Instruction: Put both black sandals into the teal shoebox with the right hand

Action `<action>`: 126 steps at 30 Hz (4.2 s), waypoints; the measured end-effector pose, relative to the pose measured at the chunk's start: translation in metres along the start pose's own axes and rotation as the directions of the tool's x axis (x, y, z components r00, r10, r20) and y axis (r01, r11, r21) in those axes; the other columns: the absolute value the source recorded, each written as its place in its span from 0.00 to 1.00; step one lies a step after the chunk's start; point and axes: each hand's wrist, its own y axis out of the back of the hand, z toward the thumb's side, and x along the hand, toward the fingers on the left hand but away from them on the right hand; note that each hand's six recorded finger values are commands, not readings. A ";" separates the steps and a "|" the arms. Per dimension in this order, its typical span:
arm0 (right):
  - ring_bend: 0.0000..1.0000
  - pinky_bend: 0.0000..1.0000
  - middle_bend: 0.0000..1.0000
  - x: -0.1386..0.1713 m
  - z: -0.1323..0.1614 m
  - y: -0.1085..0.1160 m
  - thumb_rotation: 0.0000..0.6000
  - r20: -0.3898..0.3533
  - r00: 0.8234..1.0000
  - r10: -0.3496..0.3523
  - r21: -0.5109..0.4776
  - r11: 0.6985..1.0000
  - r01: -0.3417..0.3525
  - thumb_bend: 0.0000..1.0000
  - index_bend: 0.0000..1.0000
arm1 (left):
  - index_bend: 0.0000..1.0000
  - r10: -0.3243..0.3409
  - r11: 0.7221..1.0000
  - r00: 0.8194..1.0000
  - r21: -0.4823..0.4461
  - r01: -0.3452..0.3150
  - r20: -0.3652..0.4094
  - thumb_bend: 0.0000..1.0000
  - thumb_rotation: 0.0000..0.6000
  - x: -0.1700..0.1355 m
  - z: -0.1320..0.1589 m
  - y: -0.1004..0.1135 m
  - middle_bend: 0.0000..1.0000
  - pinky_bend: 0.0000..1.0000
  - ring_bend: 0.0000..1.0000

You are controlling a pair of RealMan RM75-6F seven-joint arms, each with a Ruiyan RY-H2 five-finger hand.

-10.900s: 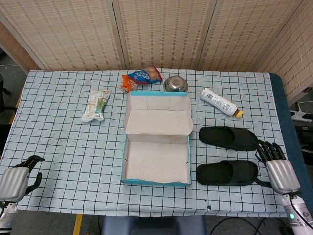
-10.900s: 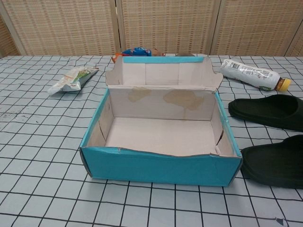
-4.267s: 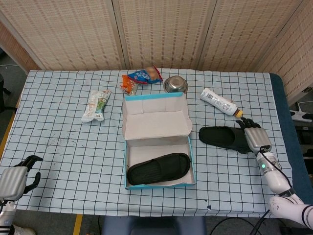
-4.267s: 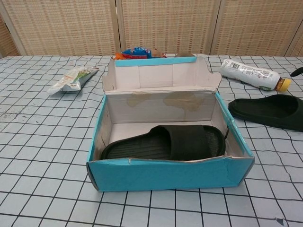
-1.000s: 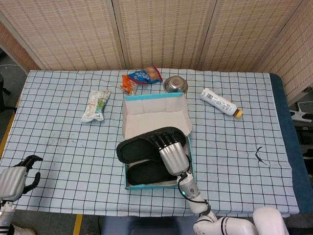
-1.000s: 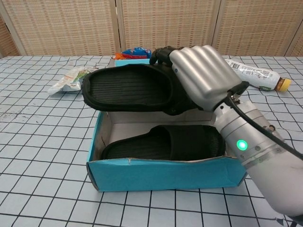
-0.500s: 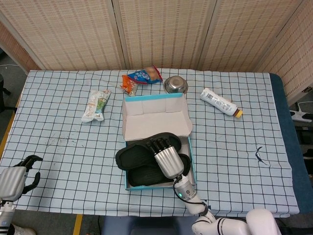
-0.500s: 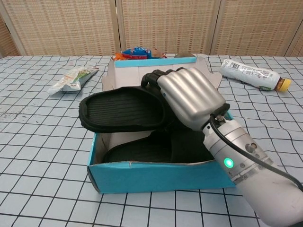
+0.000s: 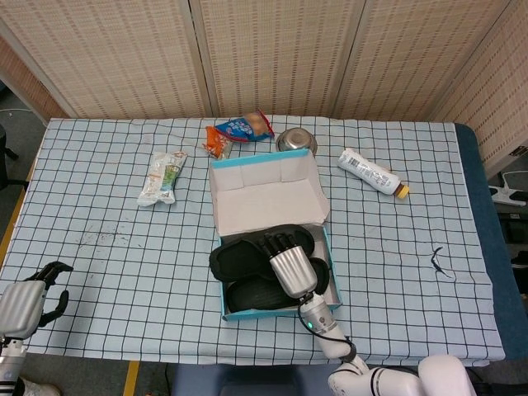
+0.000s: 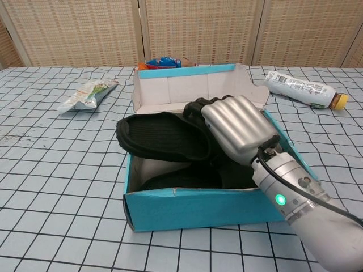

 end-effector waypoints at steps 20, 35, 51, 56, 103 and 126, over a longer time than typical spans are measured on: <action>0.19 0.20 0.37 -0.001 -0.026 0.002 1.00 0.081 0.991 0.104 0.036 0.994 -0.107 0.08 0.32 | 0.28 -0.014 1.000 1.000 0.006 0.014 -0.005 0.51 1.00 0.001 -0.001 -0.004 0.23 0.57 0.41; 0.00 0.00 0.06 -0.001 -0.035 0.050 1.00 0.051 0.998 0.025 -0.109 0.994 -0.019 0.03 0.00 | 0.28 -0.019 1.000 1.000 0.019 0.019 0.000 0.50 1.00 0.001 0.001 -0.006 0.23 0.57 0.41; 0.01 0.18 0.12 0.007 -0.003 0.080 1.00 -0.037 0.999 0.030 -0.326 0.944 -0.041 0.08 0.17 | 0.28 -0.018 1.000 1.000 0.019 0.018 0.001 0.51 1.00 0.001 0.001 -0.006 0.23 0.57 0.41; 0.12 0.26 0.27 0.002 0.011 0.080 1.00 -0.057 0.998 0.014 -0.343 0.939 -0.033 0.42 0.29 | 0.28 -0.017 1.000 1.000 0.016 0.017 0.001 0.51 1.00 0.001 0.001 -0.006 0.23 0.57 0.41; 0.21 0.34 0.37 0.005 -0.005 -0.023 1.00 -0.057 0.967 0.248 -0.216 0.943 -0.255 0.65 0.43 | 0.28 -0.015 1.000 1.000 0.008 0.015 0.001 0.50 1.00 0.000 0.000 -0.004 0.24 0.57 0.41; 0.09 0.22 0.27 0.042 -0.111 0.102 1.00 0.055 0.995 0.078 -0.207 0.976 -0.065 0.26 0.24 | 0.28 0.002 1.000 1.000 0.026 -0.002 0.000 0.51 1.00 -0.001 0.000 -0.002 0.24 0.57 0.41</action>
